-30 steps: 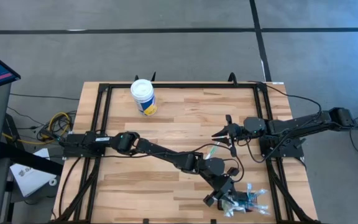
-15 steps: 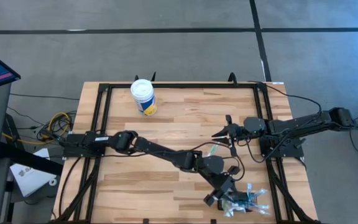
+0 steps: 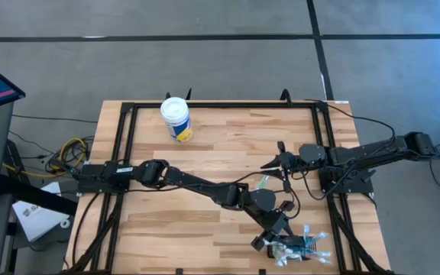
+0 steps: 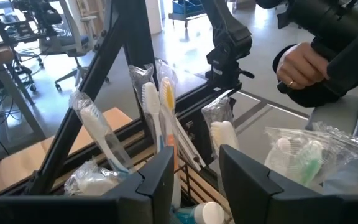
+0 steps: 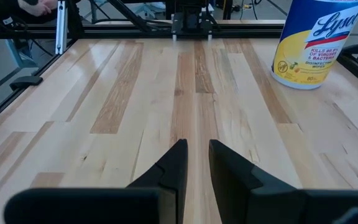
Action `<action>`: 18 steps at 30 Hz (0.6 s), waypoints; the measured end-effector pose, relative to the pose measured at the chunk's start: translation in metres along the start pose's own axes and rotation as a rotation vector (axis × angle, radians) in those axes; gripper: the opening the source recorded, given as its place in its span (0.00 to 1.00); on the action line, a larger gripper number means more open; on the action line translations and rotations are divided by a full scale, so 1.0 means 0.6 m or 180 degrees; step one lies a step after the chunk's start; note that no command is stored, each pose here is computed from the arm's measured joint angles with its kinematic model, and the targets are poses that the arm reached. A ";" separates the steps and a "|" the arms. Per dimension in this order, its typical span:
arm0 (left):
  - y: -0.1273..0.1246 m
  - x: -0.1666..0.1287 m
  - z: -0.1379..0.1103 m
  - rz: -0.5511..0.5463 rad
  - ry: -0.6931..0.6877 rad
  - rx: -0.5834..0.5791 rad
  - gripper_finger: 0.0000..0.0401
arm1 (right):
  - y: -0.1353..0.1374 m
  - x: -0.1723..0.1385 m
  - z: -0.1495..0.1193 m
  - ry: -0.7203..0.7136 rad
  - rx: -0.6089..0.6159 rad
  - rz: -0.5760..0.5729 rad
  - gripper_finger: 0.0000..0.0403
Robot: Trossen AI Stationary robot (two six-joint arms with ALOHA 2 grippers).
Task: Pick & Place toothbrushing station
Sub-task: Put the green toothbrush into the wire organizer
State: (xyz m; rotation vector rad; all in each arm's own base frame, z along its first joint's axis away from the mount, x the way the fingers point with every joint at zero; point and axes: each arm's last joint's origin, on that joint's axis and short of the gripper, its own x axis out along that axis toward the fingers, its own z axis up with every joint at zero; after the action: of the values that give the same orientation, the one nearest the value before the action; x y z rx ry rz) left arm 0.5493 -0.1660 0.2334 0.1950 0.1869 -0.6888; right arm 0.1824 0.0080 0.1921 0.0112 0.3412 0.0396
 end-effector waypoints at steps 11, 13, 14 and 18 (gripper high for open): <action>-0.007 -0.049 0.062 0.0272 0.0339 -0.0168 0.31 | 0.000 0.000 0.000 -0.0001 0.0000 0.0000 0.14; -0.008 -0.058 0.065 0.0322 0.0481 -0.0257 0.31 | 0.000 0.000 0.000 -0.0001 0.0000 0.0001 0.14; -0.009 -0.062 0.066 0.0363 0.0539 -0.0291 0.31 | 0.000 0.000 0.000 -0.0001 0.0000 -0.0001 0.14; -0.014 -0.081 0.062 0.0441 0.0701 -0.0411 0.31 | 0.000 0.000 0.000 -0.0001 0.0001 0.0000 0.14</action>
State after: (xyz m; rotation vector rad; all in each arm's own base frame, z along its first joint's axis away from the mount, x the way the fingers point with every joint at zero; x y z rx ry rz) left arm 0.5108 -0.1517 0.2799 0.1583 0.4236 -0.5147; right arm 0.1824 0.0080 0.1922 0.0116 0.3408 0.0397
